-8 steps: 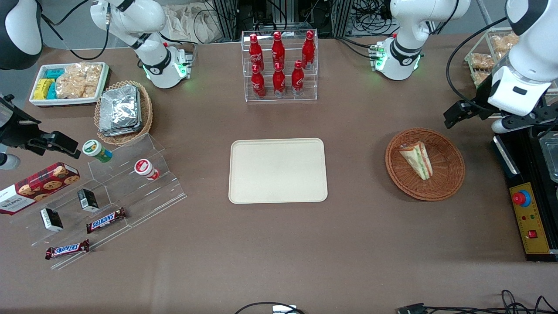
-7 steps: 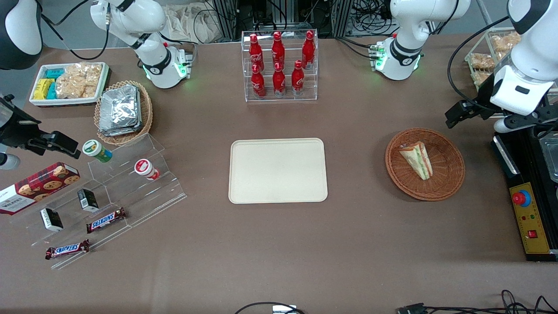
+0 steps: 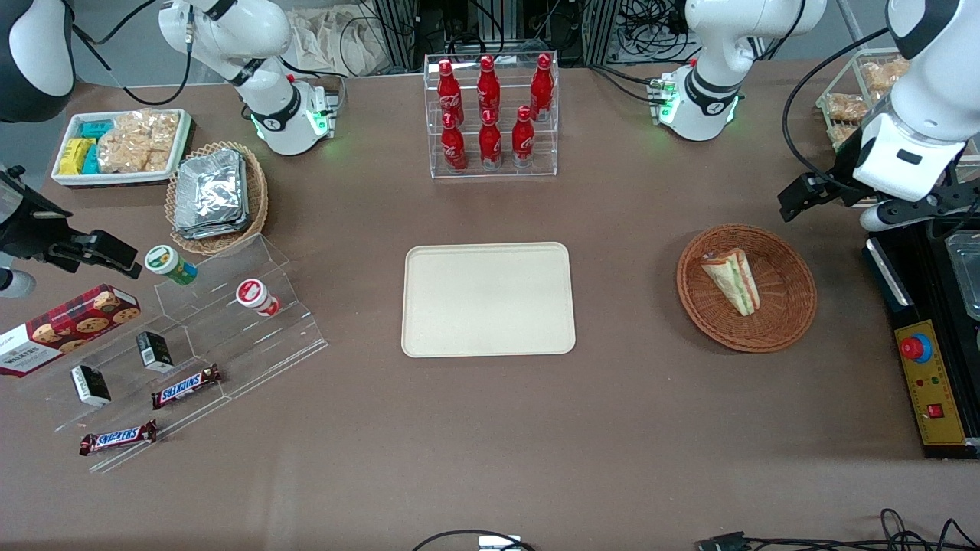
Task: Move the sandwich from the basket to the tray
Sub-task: 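Lower the open left gripper over the wrapped sandwich in the wicker basket, then close the left gripper on the sandwich's wrapped edge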
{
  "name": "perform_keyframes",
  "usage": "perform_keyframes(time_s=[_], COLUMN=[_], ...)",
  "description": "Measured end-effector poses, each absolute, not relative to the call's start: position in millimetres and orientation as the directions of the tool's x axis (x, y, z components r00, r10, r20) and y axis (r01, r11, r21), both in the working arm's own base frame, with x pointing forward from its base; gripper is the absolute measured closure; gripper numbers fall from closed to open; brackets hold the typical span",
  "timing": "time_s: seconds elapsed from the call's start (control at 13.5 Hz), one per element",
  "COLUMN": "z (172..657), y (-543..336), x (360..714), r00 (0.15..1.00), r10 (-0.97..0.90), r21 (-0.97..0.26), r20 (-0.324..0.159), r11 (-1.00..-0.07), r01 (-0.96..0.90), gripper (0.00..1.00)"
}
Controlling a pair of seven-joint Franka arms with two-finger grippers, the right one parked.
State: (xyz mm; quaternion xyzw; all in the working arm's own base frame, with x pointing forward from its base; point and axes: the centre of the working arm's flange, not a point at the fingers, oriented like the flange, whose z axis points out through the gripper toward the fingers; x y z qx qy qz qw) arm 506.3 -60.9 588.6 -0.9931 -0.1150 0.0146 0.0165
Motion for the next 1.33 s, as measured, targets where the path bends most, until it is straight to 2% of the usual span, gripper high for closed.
perform_keyframes(time_s=[0.37, 0.67, 0.89, 1.33], z=[551.6, 450.5, 376.0, 265.1], y=[-57.2, -40.7, -29.5, -22.0], x=[503.9, 502.3, 488.3, 472.8], r00=[0.966, 0.951, 0.934, 0.917], r10=[0.250, 0.308, 0.356, 0.397], r21=[-0.054, -0.029, -0.019, -0.001], r20=[-0.065, -0.013, 0.000, 0.039], r11=[-0.967, -0.951, -0.934, -0.918], r01=[0.247, 0.307, 0.356, 0.397], gripper=[0.00, 0.00, 0.00, 0.00])
